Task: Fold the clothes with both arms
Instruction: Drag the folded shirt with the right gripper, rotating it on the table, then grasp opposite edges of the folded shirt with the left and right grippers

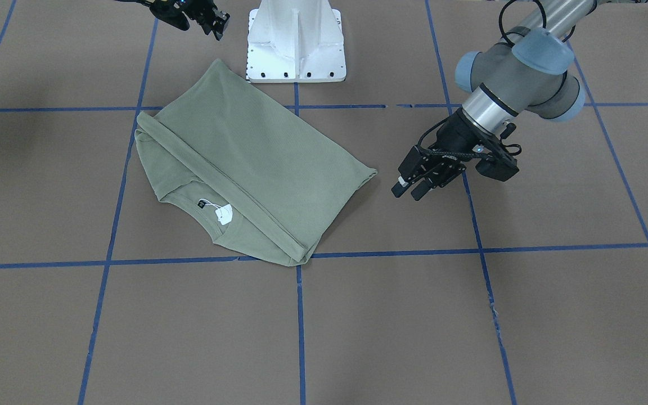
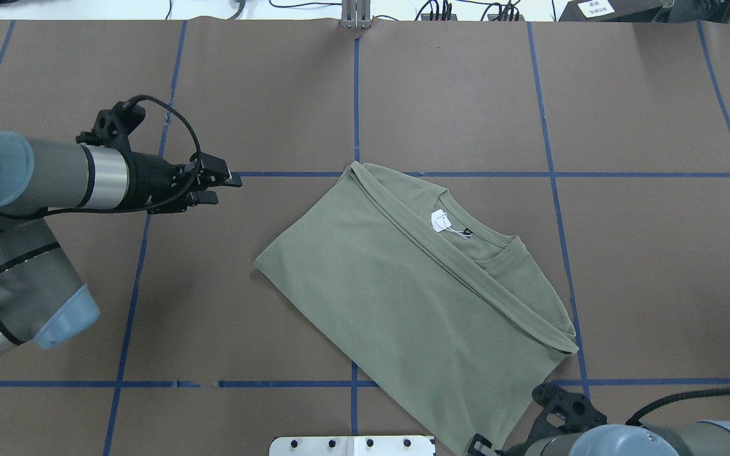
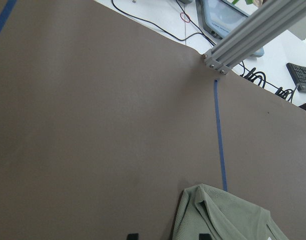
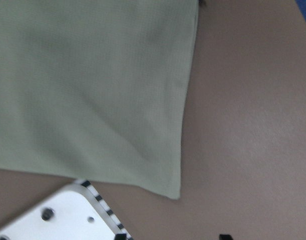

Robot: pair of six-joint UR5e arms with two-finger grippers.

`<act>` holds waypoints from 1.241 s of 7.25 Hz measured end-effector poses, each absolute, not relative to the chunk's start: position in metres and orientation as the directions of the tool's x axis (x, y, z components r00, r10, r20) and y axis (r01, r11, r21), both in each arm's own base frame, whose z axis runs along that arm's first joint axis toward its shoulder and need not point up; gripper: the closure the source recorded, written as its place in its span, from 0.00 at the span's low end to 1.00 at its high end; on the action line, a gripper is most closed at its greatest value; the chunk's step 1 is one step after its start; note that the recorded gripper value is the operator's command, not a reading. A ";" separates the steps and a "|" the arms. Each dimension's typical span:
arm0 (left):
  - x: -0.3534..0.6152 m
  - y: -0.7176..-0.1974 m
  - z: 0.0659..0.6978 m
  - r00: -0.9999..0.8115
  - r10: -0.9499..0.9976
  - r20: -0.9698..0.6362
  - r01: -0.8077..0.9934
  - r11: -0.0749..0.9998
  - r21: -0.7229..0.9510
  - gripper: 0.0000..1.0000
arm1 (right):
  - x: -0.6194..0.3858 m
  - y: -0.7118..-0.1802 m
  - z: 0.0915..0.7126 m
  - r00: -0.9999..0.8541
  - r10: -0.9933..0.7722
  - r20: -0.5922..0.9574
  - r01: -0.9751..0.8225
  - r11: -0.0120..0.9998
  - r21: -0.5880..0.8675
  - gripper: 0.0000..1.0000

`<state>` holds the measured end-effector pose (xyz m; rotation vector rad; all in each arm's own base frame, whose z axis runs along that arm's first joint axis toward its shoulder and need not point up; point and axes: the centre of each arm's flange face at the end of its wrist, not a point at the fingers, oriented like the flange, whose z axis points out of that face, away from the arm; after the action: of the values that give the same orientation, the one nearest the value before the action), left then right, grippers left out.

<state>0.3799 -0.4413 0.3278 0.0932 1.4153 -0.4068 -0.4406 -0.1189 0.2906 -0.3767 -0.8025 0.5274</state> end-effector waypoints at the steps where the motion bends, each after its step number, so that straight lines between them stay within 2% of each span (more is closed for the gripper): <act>1: 0.387 -0.417 0.340 0.109 -0.253 -0.961 0.313 0.927 -0.208 0.32 | -0.430 -0.158 0.288 0.522 0.623 0.583 -0.367 0.781 -0.506 0.00; 3: 0.424 -0.391 0.344 0.167 -0.302 -0.939 0.311 0.919 -0.241 0.33 | -0.404 -0.243 0.287 0.403 0.694 0.597 -0.502 0.713 -0.489 0.00; 4: 0.450 -0.384 0.333 0.212 -0.320 -0.923 0.312 0.918 -0.247 0.33 | -0.397 -0.274 0.289 0.385 0.685 0.618 -0.534 0.712 -0.456 0.00; 7: 0.502 -0.365 0.322 0.313 -0.342 -0.886 0.319 0.917 -0.240 0.35 | -0.398 -0.313 0.297 0.413 0.640 0.648 -0.553 0.742 -0.380 0.00; 8: 0.512 -0.366 0.326 0.330 -0.344 -0.879 0.326 0.915 -0.236 0.41 | -0.399 -0.315 0.300 0.418 0.639 0.645 -0.556 0.742 -0.375 0.00; 9: 0.518 -0.369 0.328 0.337 -0.343 -0.877 0.335 0.914 -0.229 0.77 | -0.401 -0.316 0.302 0.422 0.640 0.642 -0.558 0.742 -0.372 0.00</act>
<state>0.5184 -0.3688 0.3277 -0.0078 1.1443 -0.4422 -0.4011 -0.3163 0.3023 -0.1070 -0.8516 0.7519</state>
